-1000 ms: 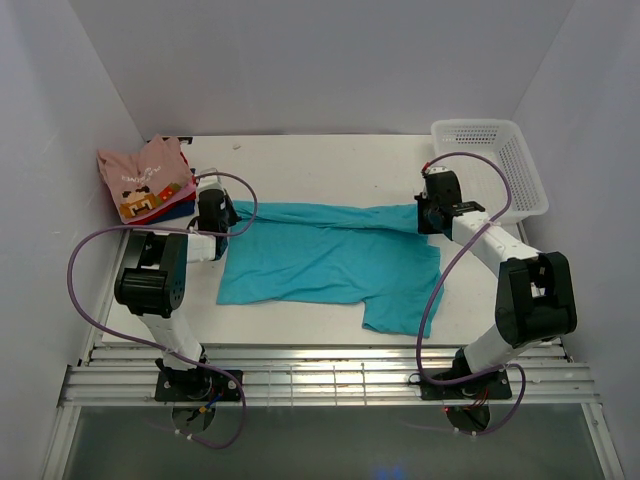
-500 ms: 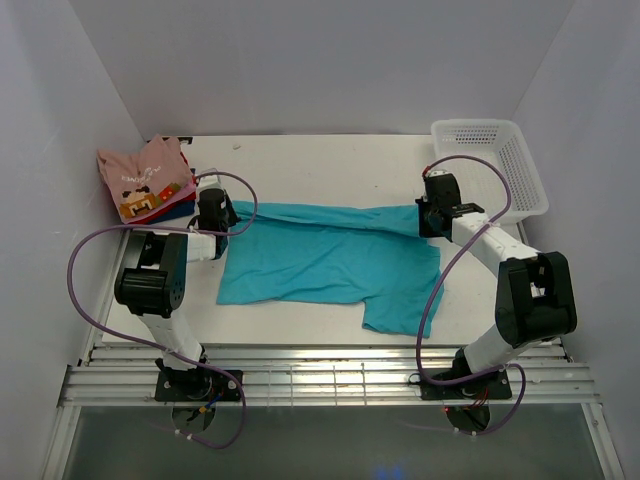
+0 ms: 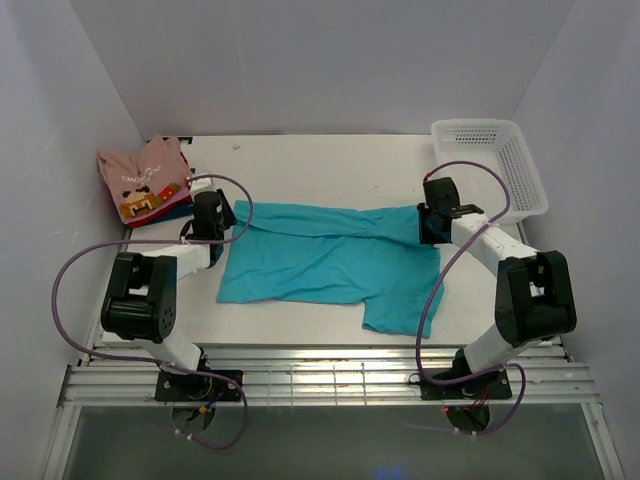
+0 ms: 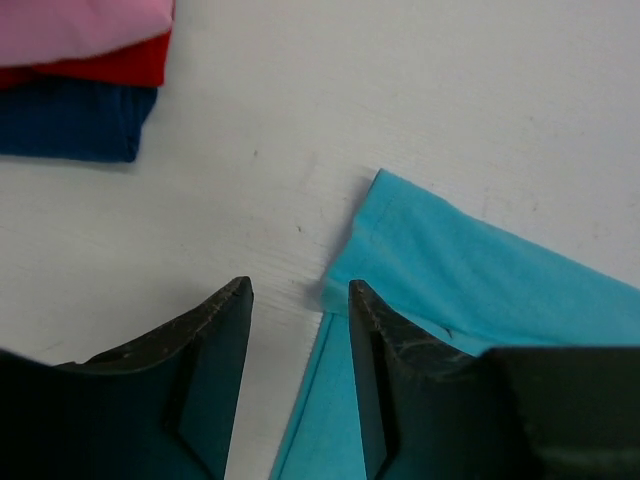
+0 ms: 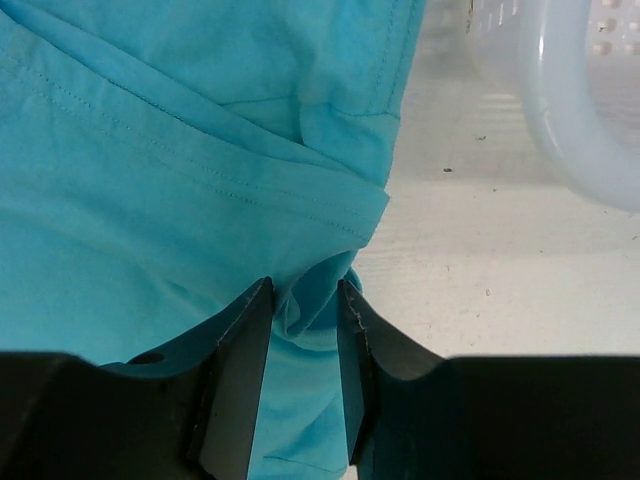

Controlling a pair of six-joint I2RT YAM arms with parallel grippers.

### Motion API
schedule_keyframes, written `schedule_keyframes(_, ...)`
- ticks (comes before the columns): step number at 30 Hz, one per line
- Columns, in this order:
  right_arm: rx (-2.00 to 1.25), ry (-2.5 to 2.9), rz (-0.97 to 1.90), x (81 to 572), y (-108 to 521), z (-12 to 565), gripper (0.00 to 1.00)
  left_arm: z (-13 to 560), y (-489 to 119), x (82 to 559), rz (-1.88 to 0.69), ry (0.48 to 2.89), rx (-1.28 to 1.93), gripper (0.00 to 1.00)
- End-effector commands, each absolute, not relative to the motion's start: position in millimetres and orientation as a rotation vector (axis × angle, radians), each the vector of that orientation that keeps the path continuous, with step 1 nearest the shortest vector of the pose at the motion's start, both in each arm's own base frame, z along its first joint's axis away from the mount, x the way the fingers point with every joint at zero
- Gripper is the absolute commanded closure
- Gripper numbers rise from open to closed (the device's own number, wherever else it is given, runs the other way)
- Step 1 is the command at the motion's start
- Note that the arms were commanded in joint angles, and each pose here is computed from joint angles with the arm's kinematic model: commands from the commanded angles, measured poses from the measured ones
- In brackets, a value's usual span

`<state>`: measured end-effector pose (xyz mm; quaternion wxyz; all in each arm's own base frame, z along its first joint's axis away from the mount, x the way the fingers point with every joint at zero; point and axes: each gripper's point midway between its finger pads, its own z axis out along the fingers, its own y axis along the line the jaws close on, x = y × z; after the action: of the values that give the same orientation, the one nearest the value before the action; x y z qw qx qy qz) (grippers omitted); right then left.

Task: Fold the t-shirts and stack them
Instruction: Fold the flattened tshirt in 1/3 of the way

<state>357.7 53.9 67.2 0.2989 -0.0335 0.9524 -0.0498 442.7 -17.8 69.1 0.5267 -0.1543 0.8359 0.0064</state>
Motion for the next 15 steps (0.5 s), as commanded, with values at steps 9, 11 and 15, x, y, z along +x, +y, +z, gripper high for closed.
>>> schedule_keyframes(9, -0.067, 2.243, -0.047, 386, 64, 166, 0.65, 189, -110, 477, -0.205, 1.752, -0.221, 0.58)
schedule_keyframes(11, -0.074, 2.220, -0.019, 397, 70, 167, 0.77, 179, -138, 487, -0.249, 1.782, -0.155, 0.63)
schedule_keyframes(15, -0.102, 2.216, 0.037, 422, 84, 159, 0.78, 158, -194, 509, -0.395, 1.837, -0.032, 0.73)
